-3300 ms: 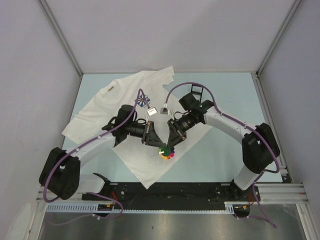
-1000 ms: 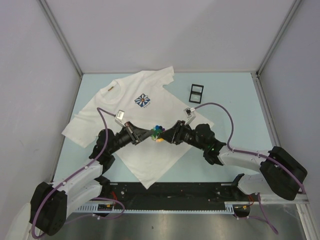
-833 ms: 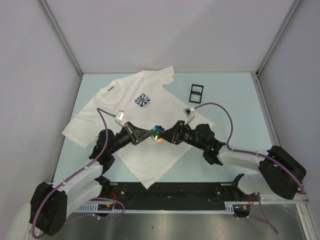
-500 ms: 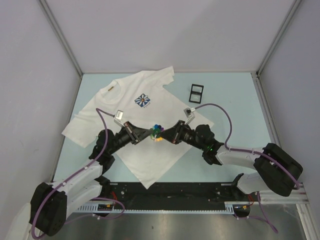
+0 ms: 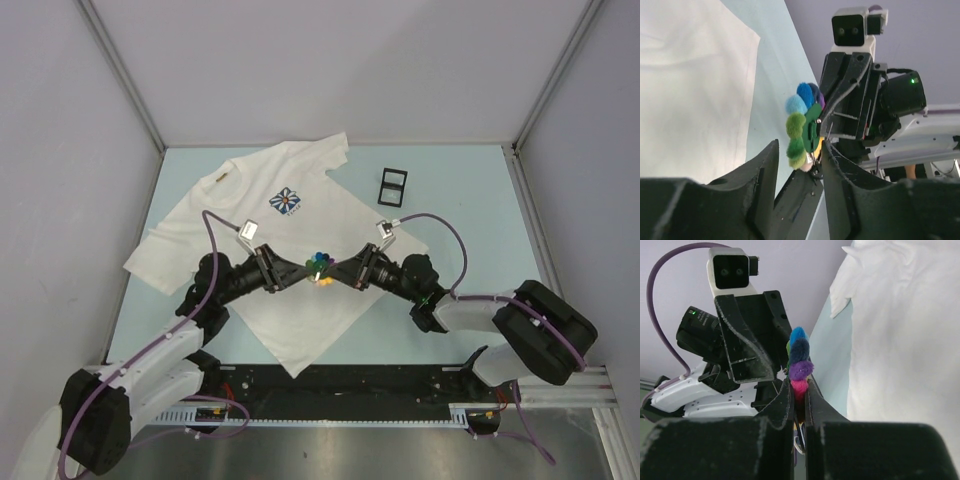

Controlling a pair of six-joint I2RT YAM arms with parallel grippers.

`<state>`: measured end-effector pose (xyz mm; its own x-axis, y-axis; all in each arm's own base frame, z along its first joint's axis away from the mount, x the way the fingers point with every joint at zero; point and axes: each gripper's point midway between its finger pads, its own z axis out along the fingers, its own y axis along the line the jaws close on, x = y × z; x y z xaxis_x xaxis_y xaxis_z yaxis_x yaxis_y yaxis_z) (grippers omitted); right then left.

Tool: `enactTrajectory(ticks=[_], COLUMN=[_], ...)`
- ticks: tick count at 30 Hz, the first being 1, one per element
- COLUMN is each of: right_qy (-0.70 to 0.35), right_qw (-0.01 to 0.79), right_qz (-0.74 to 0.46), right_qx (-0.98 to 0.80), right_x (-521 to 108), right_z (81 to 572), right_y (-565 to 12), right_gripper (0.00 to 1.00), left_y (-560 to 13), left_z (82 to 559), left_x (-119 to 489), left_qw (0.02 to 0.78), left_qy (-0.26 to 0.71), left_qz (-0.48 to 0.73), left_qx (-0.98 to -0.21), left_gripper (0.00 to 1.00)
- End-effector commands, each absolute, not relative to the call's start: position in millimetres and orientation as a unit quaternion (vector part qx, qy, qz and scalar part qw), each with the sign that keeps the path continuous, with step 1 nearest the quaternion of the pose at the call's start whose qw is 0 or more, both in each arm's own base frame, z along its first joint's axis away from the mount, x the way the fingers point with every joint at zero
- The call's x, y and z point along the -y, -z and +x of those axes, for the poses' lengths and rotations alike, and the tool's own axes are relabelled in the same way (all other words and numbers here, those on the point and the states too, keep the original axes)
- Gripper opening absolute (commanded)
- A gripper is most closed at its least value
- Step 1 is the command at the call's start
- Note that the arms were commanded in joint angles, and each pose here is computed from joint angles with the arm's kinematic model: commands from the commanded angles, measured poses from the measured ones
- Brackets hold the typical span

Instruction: Remove the brooch from the garment

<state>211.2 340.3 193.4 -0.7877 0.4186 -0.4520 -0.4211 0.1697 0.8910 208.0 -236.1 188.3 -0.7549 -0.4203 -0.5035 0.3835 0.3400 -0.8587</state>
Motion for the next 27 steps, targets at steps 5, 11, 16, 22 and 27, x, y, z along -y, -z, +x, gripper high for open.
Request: enactTrajectory(ticks=[5, 11, 16, 22, 27], right_qy=[-0.713, -0.722, -0.722, -0.707, -0.697], right_qw=[0.310, 0.302, 0.301, 0.307, 0.311], right_qz=[-0.010, -0.018, -0.022, -0.035, -0.050], right_qx=[-0.629, -0.622, -0.623, -0.636, -0.644], right_x=[-337, -340, -341, -345, -350], right_z=[204, 200, 198, 195, 193], right_y=[-220, -219, -218, -215, -215], right_gripper=[0.00, 0.00, 0.00, 0.00, 0.00], left_y=[-212, -207, -207, -207, -205], left_z=[200, 204, 209, 211, 212], left_x=[242, 246, 250, 248, 253], left_qw=[0.373, 0.350, 0.331, 0.335, 0.320], left_qy=[0.576, 0.573, 0.588, 0.582, 0.584], left_qz=[0.060, 0.054, 0.027, 0.016, 0.021], left_qx=[-0.725, -0.739, -0.738, -0.741, -0.746], left_gripper=[0.55, 0.52, 0.35, 0.33, 0.31])
